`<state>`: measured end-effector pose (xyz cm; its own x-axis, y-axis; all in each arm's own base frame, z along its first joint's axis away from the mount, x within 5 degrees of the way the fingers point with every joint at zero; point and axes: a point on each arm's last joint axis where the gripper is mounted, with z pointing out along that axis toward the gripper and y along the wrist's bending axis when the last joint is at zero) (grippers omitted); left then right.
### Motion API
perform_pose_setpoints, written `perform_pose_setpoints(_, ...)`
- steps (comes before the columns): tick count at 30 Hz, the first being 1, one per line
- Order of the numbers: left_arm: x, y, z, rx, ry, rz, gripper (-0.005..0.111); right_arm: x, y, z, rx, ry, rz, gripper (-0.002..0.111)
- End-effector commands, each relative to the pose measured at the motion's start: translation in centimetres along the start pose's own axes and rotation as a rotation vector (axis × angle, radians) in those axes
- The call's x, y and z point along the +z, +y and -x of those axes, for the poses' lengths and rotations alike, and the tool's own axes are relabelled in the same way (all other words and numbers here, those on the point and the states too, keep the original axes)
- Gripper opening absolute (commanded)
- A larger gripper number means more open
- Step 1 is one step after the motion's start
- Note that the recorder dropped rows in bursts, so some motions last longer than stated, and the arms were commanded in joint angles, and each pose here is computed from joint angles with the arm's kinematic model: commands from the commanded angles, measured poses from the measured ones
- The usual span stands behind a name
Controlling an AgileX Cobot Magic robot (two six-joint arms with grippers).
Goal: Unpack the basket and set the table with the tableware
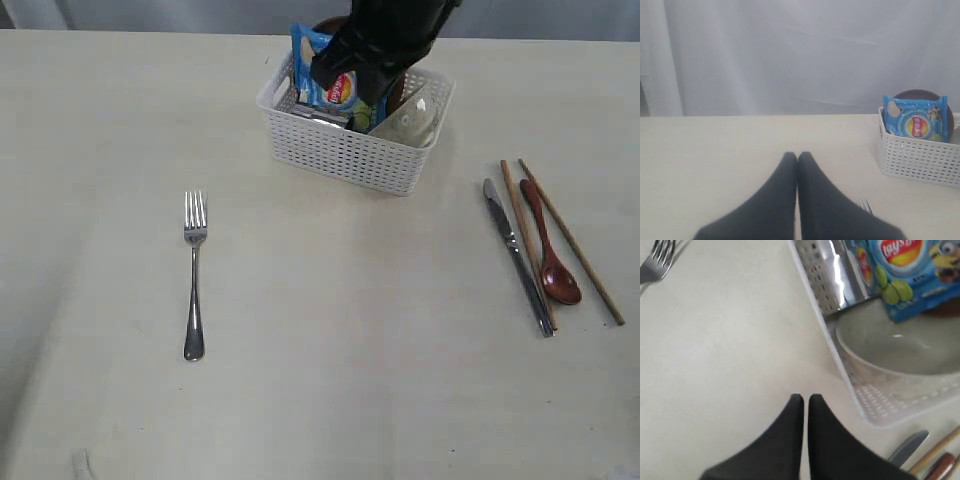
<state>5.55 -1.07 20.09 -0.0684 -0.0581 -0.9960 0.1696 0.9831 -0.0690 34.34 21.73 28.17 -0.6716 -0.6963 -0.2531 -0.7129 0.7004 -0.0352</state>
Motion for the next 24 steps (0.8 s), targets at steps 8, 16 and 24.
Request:
perform_pose_setpoints(8, 0.0, 0.0, 0.0, 0.0, -0.009, -0.001, 0.0, 1.1, -2.1, -7.0, 0.342, 0.157, -0.186, 0.0)
perform_pose_setpoints(16, 0.0, 0.0, 0.0, 0.0, -0.009, -0.001, 0.0, 6.1, -5.3, -13.7, 0.549, 0.248, -0.133, 0.0)
perform_pose_setpoints(24, 0.0, 0.0, 0.0, 0.0, -0.009, -0.001, 0.0, 7.6, -6.4, -14.8, 0.568, 0.14, -0.143, 0.021)
